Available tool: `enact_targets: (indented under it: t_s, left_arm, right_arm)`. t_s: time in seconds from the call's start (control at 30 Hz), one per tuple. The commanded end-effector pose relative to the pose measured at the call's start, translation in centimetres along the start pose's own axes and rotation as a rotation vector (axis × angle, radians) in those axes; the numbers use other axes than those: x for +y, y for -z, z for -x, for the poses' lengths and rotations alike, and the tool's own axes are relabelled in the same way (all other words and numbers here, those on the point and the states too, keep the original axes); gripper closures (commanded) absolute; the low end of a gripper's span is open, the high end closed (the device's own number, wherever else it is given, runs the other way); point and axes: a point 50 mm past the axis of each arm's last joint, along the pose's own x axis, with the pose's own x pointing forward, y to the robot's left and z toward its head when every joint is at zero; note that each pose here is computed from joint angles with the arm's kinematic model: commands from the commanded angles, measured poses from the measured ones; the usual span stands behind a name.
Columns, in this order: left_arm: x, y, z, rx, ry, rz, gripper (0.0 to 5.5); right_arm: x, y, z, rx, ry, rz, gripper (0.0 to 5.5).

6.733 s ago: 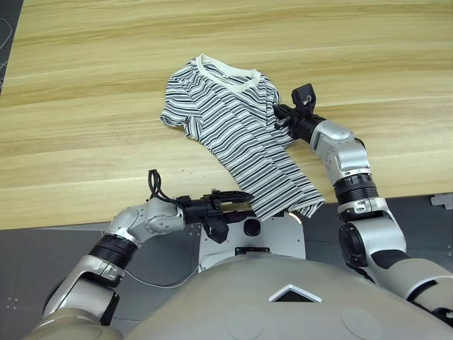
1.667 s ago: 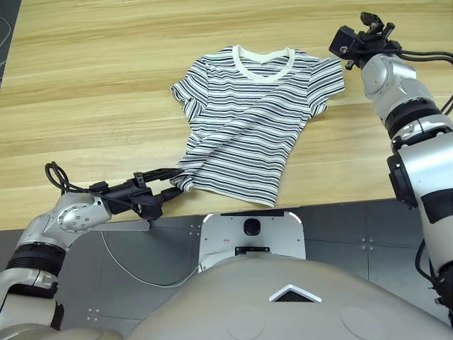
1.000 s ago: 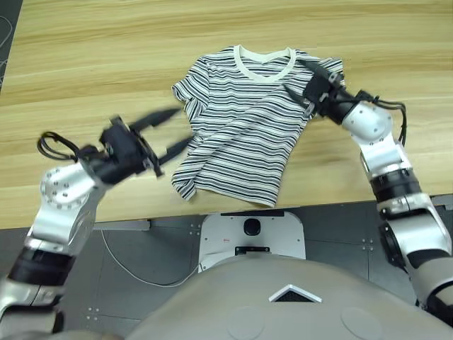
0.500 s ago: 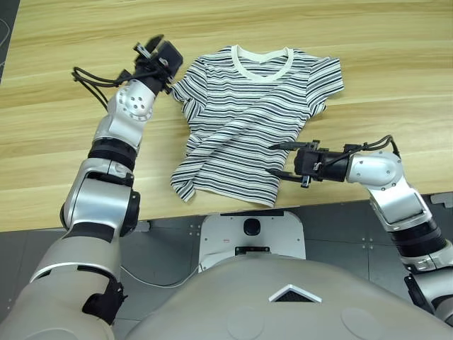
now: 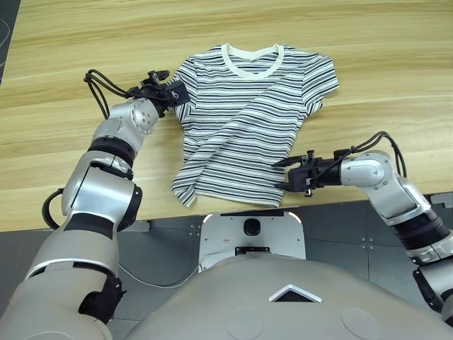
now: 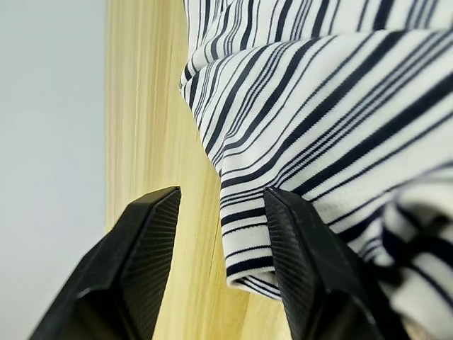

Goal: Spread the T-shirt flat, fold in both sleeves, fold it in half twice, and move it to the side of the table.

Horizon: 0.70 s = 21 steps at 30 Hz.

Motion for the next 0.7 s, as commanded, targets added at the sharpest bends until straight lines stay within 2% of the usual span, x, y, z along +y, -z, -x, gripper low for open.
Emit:
enact_targets:
  t_s: [0.03,0.3,0.47,0.57,0.63,0.7]
  left_arm:
    - [-0.3,1.4,0.4,0.065,0.018,-0.041,3.3]
    - [-1.5,1.8,0.7,0.05,0.028,-0.028,3.3]
    - [-1.2,1.8,0.9,0.026,-0.016,-0.021,3.3]
    - [-0.2,1.3,0.9,-0.027,-0.057,0.052,3.3]
    - [0.5,0.7,0.9,-0.077,-0.072,0.098,3.3]
    - [0.9,0.1,0.8,-0.122,-0.076,0.131,3.3]
  right_arm:
    - [1.6,1.6,1.6,0.123,-0.168,0.022,3.04]
    - [1.7,3.0,4.0,0.237,-0.279,0.065,3.04]
    - [0.7,3.6,4.6,0.287,-0.249,0.111,3.04]
    - [-0.2,2.6,4.1,0.154,-0.161,0.038,3.04]
    - [-1.1,1.7,4.0,-0.034,-0.081,-0.144,3.04]
    - [-1.4,1.7,4.1,-0.145,-0.036,-0.281,3.04]
